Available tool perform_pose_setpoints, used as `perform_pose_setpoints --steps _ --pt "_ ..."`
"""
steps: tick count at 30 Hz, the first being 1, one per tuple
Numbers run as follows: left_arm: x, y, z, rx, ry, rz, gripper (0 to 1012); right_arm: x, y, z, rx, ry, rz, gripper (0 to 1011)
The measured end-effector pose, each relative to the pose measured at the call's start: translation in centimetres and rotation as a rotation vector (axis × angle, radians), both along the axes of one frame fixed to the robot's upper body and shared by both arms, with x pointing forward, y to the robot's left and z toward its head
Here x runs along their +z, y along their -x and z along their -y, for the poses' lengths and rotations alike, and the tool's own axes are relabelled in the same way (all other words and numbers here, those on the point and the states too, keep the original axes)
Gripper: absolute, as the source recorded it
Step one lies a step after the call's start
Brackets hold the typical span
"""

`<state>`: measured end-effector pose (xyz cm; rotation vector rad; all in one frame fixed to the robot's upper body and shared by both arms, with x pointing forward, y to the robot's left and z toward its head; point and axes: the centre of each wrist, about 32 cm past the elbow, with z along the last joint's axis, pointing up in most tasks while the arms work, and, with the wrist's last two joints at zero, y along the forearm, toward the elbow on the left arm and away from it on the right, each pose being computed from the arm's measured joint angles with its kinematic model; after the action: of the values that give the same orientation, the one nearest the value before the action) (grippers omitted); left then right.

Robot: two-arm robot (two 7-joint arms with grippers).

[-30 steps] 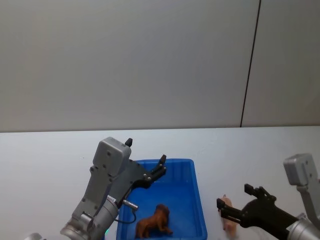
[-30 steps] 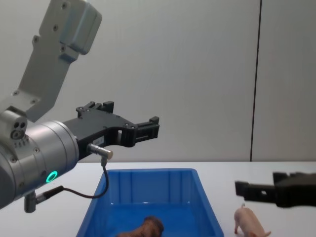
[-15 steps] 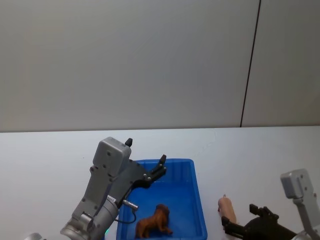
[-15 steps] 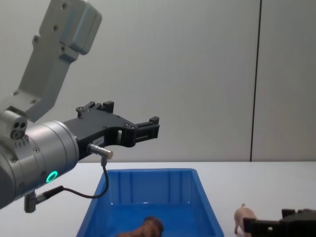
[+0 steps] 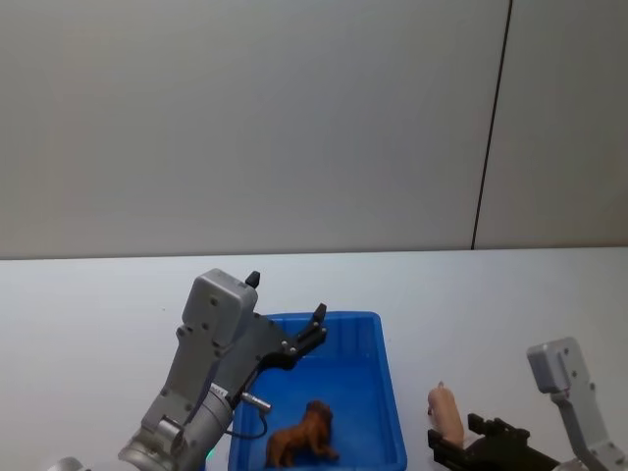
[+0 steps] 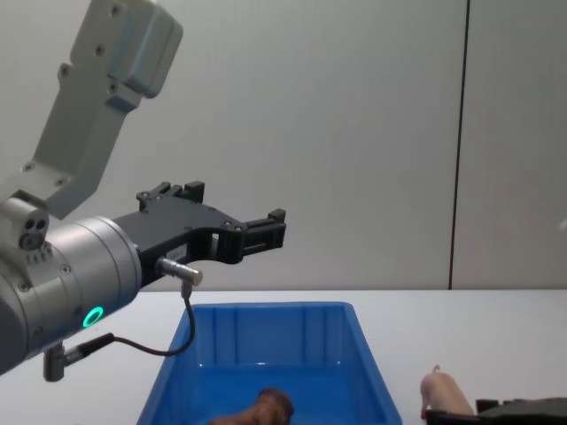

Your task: Pick up the two dolls from the table and place them into the box.

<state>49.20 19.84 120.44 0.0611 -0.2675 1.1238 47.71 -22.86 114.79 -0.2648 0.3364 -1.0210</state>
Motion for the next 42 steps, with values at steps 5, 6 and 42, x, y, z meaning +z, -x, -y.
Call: perform_pose_setpoints --steps 5,6,42 --pt "0.00 0.00 0.00 0.000 0.000 0.000 1001 -0.2 -0.5 -0.5 0.000 -0.003 -0.006 561" --pt "0.00 0.00 0.00 0.000 0.000 0.000 1001 -0.2 -0.6 -0.5 0.000 -0.003 -0.006 561" --pt "0.00 0.00 0.00 0.000 0.000 0.000 1001 6.2 -3.0 -2.5 0.077 -0.066 0.243 361"
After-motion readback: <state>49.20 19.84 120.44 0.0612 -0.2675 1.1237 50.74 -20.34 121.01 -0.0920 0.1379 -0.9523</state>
